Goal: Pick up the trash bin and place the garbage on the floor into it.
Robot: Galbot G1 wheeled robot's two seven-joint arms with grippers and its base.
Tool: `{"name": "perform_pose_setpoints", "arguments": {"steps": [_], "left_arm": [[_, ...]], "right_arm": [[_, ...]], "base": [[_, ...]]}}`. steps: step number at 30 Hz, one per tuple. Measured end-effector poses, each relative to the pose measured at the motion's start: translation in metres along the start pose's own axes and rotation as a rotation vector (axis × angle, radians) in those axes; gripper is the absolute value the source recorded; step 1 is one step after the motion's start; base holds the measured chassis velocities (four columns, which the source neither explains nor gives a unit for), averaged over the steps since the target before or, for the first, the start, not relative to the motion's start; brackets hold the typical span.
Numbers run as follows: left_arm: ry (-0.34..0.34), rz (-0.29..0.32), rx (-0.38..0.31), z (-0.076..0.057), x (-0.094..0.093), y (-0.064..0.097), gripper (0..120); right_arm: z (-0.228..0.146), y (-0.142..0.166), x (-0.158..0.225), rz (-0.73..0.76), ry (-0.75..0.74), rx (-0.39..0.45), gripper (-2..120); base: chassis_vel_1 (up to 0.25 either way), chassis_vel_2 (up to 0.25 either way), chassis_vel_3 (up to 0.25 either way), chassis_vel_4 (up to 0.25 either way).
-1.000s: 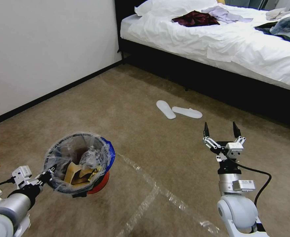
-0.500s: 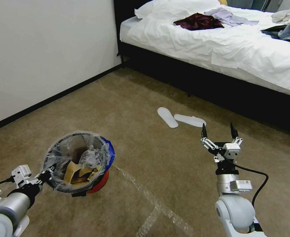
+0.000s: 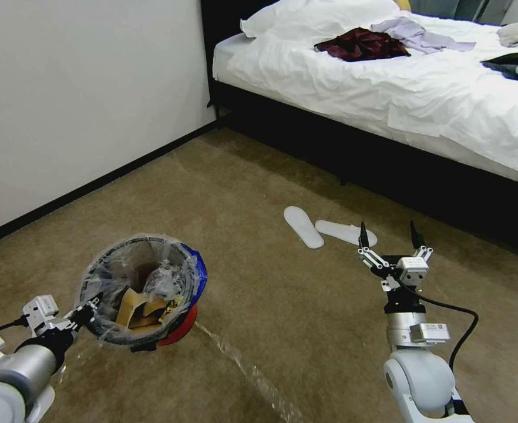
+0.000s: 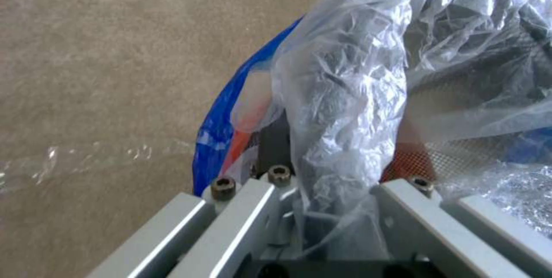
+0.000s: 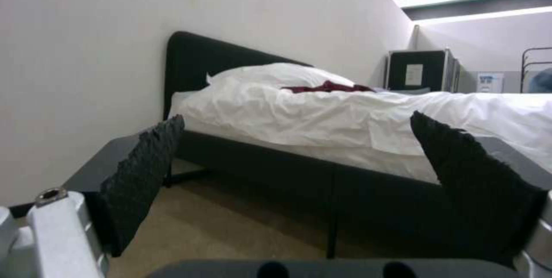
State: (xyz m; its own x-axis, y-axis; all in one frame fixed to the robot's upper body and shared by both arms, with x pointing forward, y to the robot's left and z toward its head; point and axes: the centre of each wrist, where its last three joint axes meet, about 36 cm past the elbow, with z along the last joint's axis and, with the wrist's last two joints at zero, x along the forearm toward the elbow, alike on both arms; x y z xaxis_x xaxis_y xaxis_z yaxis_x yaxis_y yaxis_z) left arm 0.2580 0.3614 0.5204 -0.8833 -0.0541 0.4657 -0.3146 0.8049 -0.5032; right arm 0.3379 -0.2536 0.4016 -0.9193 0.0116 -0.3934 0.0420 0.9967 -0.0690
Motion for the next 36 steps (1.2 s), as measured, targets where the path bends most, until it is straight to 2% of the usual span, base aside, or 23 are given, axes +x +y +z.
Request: {"name": "perform_pose_setpoints", "arguments": {"steps": [10,21,36], "left_arm": [[-0.001,0.003,0.0,0.0,-0.001,0.0,1],[0.005,0.005,0.009,0.001,-0.008,0.002,1],[0.003,0.014,0.004,0.002,-0.002,-0.003,1]], "right_arm": [[0.001,0.003,0.0,0.0,0.002,-0.009,100],[0.013,0.011,-0.002,0.004,0.038,-0.01,100],[0.015,0.005,0.004,0.01,0.038,0.019,100]], "base": [[-0.131,0.12,0.136,-0.129],[0.0,0.0,0.0,0.0],[0.0,0.0,0.0,0.0]]}}
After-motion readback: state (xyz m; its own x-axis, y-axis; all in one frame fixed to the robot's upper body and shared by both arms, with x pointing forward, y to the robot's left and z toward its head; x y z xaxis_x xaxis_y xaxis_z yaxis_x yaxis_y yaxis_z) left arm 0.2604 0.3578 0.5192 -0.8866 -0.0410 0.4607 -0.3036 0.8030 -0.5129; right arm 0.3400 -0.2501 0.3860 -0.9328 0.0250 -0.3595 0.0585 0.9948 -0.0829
